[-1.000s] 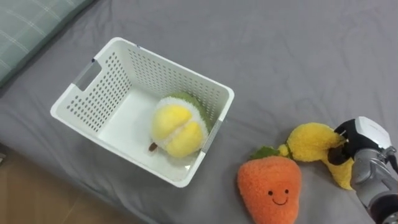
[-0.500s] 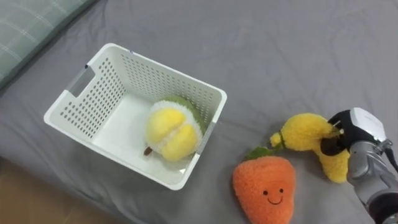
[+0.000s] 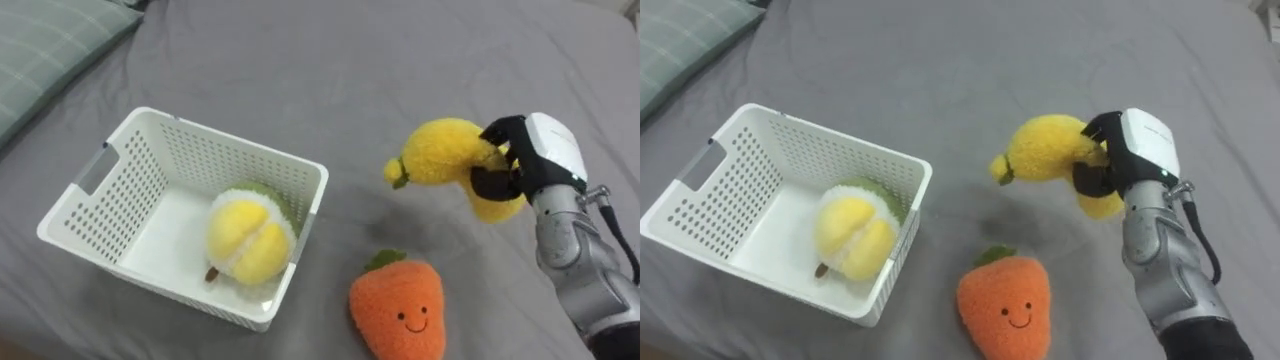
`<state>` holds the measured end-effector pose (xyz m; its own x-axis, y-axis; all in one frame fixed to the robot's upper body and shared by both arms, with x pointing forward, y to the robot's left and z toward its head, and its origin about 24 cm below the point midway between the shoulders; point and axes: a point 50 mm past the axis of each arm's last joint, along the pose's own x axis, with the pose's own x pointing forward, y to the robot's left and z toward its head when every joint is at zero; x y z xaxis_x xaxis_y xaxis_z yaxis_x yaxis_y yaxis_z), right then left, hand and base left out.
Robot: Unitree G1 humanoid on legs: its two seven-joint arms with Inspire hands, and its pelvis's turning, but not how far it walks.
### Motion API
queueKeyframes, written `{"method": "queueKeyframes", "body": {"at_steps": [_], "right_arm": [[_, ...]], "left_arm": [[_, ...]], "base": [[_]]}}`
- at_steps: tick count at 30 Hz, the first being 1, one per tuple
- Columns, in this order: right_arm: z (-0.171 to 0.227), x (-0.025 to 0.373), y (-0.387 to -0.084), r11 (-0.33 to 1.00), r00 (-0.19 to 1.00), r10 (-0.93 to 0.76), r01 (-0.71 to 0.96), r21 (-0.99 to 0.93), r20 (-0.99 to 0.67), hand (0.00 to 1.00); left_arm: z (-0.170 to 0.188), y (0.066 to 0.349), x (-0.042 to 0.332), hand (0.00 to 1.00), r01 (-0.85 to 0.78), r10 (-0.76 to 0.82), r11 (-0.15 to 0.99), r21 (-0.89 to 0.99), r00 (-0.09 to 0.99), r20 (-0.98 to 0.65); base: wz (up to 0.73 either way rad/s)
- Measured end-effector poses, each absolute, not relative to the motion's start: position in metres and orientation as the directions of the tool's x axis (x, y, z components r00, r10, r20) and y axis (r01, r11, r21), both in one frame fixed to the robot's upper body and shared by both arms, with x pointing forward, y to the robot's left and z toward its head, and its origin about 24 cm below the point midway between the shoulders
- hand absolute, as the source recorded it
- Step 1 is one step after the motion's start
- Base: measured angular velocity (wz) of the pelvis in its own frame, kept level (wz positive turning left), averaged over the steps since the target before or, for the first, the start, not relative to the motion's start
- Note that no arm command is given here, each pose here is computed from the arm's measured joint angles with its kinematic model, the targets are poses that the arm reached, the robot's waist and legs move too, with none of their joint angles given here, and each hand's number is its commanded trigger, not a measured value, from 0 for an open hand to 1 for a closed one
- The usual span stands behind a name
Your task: Collect toys from the bed
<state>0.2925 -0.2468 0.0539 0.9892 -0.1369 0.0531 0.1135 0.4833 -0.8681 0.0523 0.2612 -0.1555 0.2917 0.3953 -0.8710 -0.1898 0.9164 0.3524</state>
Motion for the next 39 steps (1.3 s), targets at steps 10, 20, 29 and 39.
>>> {"method": "queueKeyframes", "body": {"at_steps": [10, 20, 29, 39], "right_arm": [[0.097, 0.285, -0.218, 0.552, 0.974, -0.017, 0.198, -0.810, 0.226, 1.00], [0.116, 0.280, -0.188, 0.598, 0.961, 0.114, 0.138, -0.790, 0.254, 1.00], [0.114, 0.281, -0.177, 0.627, 0.967, 0.143, 0.078, -0.775, 0.212, 1.00], [0.114, 0.275, -0.143, 0.647, 0.949, 0.265, -0.042, -0.762, 0.173, 1.00]], "left_arm": [[-0.157, 0.258, 0.047, 0.00, -0.244, 0.446, 0.889, 0.388, 0.257, -0.858], [-0.155, 0.255, 0.063, 0.00, -0.224, 0.446, 0.892, 0.392, 0.307, -0.841], [-0.154, 0.254, 0.067, 0.00, -0.223, 0.442, 0.895, 0.387, 0.317, -0.839], [-0.155, 0.249, 0.076, 0.00, -0.163, 0.421, 0.907, 0.388, 0.342, -0.840]], "base": [[-0.06], [-0.04], [0.00], [0.03]]}}
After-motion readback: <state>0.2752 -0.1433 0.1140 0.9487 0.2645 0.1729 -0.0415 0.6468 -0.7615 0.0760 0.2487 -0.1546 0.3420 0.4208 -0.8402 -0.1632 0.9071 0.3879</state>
